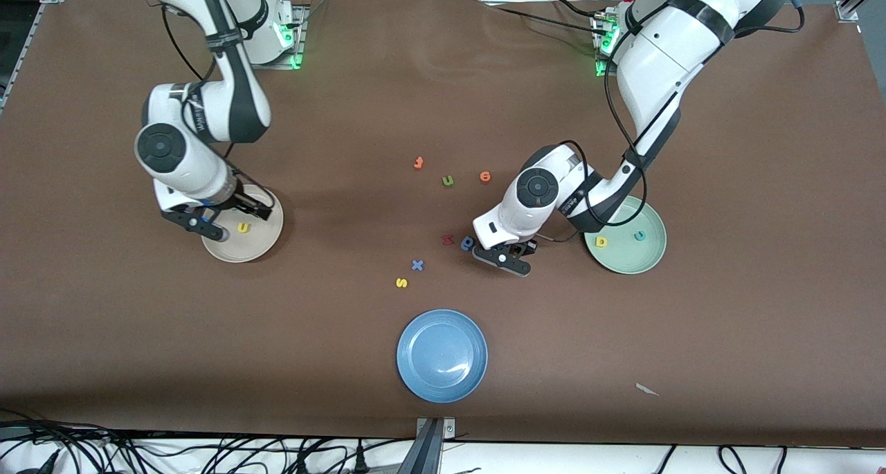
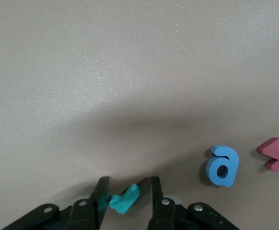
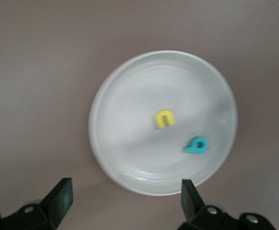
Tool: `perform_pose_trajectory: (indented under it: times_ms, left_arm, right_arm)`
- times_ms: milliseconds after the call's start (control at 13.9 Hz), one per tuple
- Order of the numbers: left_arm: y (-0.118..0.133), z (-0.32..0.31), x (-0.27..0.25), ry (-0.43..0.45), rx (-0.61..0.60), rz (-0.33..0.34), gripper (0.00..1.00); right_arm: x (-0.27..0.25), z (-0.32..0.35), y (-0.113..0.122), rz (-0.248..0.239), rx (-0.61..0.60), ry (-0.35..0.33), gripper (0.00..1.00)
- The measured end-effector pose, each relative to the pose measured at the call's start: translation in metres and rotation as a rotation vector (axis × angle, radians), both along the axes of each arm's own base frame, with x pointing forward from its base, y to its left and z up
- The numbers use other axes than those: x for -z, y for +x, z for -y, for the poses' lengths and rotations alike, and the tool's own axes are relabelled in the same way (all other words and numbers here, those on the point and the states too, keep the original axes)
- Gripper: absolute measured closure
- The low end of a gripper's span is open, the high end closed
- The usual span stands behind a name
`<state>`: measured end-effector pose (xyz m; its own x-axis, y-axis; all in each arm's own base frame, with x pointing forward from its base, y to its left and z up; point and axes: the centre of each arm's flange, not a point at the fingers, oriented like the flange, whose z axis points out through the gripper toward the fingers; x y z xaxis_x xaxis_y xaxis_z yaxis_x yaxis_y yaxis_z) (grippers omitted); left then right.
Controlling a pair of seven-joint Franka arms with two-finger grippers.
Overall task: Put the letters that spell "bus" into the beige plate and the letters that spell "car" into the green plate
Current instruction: 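Grasp the teal r with the left gripper while the right reaches s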
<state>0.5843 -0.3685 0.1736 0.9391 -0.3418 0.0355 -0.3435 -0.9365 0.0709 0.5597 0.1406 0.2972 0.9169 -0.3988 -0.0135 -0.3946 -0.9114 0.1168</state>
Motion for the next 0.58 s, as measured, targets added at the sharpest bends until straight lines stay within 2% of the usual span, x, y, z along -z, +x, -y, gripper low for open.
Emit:
perform_pose_trajectory:
  times_ms: [144, 216, 288, 360, 576]
  left_arm:
    - [0.001, -0.003, 0.0, 0.005, -0.002, 0.0, 0.73]
    - [0.001, -0.003, 0.0, 0.005, -0.003, -0.001, 0.73]
    - [0.002, -0.004, 0.0, 0.01, -0.003, -0.002, 0.79]
    - [0.002, -0.004, 0.0, 0.01, -0.004, -0.003, 0.81]
    - [0.002, -0.005, 0.0, 0.013, -0.005, -0.005, 0.83]
  right_arm:
    - [-0.004, -0.054, 0.007, 0.034, 0.007, 0.006, 0.0]
    - [-0.001, -0.076, 0.01, 0.041, 0.013, 0.017, 0.0]
    - [0.003, -0.095, 0.016, 0.046, 0.018, 0.039, 0.0]
    - [0.005, -0.109, 0.024, 0.056, 0.019, 0.054, 0.0]
    - [0.003, -0.153, 0.049, 0.086, -0.025, 0.064, 0.0]
